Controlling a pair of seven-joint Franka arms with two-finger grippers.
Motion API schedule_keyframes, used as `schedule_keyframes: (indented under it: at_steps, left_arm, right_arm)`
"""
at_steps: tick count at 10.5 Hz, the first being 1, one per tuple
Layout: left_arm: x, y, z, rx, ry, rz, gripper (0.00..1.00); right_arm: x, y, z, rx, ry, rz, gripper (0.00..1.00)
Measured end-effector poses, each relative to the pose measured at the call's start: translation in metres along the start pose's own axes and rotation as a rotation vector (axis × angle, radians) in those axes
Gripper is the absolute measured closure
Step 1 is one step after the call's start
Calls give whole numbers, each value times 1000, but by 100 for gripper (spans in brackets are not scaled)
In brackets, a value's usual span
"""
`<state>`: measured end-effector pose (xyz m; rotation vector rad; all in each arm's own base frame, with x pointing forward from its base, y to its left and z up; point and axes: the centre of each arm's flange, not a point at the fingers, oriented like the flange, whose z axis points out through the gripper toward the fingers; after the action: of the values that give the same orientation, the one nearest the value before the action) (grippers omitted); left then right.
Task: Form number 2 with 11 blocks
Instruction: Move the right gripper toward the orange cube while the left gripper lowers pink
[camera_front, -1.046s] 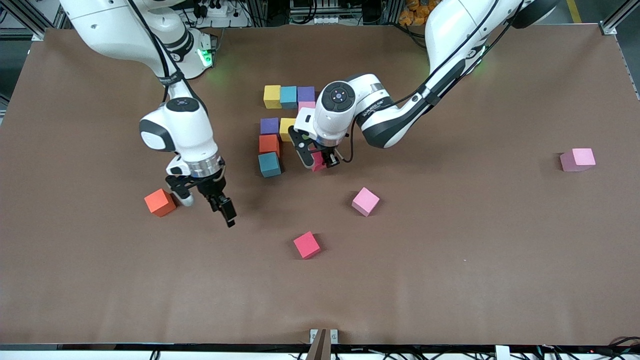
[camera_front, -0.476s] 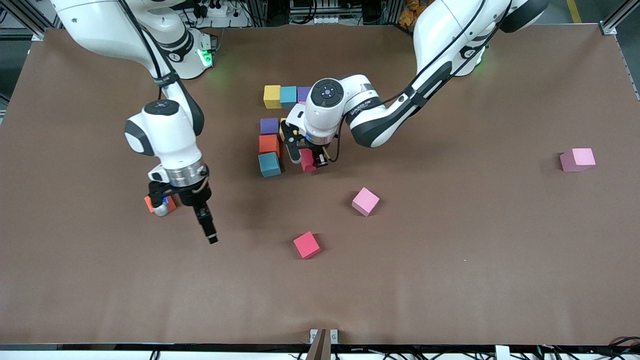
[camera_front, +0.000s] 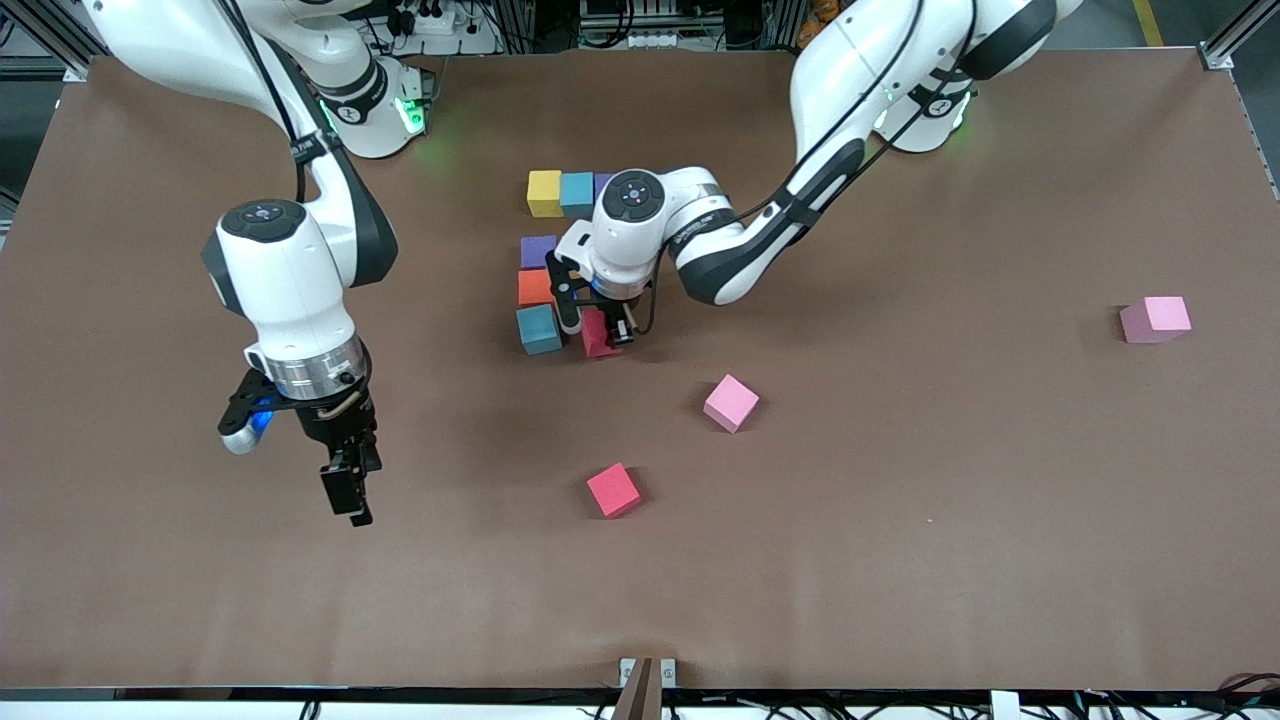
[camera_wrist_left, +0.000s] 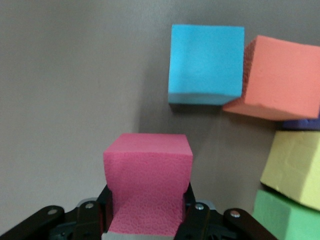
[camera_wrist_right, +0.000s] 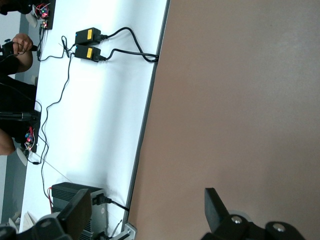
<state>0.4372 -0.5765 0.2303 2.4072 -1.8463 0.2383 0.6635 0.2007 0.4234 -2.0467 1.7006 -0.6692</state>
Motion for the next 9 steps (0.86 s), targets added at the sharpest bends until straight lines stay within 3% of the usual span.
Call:
schedule_keyframes:
  at_steps: [5, 9]
  left_arm:
    - [15, 9, 20, 28, 14, 24, 46]
    - [21, 12, 23, 47, 22, 59, 46]
  right_arm:
    - [14, -36, -25, -70, -71, 74, 0]
    - [28, -43, -33, -164, -89, -22, 0]
